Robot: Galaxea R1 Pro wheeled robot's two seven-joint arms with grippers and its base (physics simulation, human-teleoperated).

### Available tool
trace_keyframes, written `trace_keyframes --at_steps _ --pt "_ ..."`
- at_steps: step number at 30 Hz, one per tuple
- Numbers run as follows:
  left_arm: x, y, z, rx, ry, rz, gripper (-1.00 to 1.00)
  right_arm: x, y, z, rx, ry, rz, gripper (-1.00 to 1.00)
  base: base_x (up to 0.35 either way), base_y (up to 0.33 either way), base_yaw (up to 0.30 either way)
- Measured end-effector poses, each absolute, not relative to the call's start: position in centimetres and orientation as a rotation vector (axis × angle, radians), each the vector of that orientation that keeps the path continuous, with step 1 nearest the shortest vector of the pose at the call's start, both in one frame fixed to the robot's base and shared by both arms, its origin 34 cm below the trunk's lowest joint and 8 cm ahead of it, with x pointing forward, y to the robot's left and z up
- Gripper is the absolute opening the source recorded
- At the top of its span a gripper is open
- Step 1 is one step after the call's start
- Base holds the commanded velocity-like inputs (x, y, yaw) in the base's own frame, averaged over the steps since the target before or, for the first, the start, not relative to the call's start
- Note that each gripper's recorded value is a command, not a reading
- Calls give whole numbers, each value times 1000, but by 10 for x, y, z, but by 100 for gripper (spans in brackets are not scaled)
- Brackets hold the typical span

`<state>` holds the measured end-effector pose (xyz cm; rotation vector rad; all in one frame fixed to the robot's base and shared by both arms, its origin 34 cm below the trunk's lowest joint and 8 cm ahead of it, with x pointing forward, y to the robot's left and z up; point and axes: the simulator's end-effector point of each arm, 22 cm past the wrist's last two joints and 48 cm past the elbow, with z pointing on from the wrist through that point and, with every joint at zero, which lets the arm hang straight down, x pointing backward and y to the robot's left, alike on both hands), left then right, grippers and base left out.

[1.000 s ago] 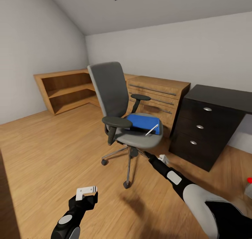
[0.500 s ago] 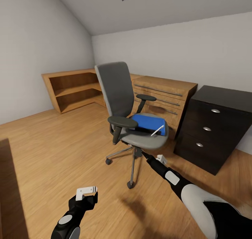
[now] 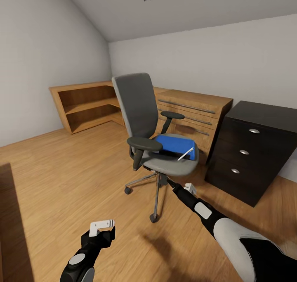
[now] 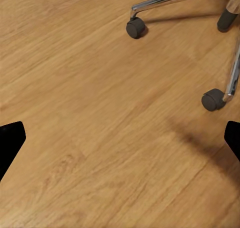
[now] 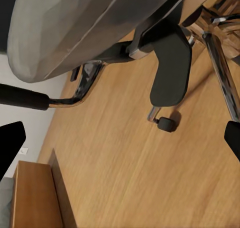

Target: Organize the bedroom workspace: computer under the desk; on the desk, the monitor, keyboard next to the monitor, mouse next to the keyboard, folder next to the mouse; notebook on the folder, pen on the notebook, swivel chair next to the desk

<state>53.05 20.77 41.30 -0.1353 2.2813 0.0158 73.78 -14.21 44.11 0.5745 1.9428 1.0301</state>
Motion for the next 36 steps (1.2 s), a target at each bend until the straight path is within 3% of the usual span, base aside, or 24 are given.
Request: trace_keyframes --at_steps 19,36 --pt "531 208 413 -136 2281 14 100 735 -151 422 643 2019 956 100 1 0 0" --pt "530 207 413 -135 2280 15 100 734 -151 420 629 2032 945 100 174 0 0"
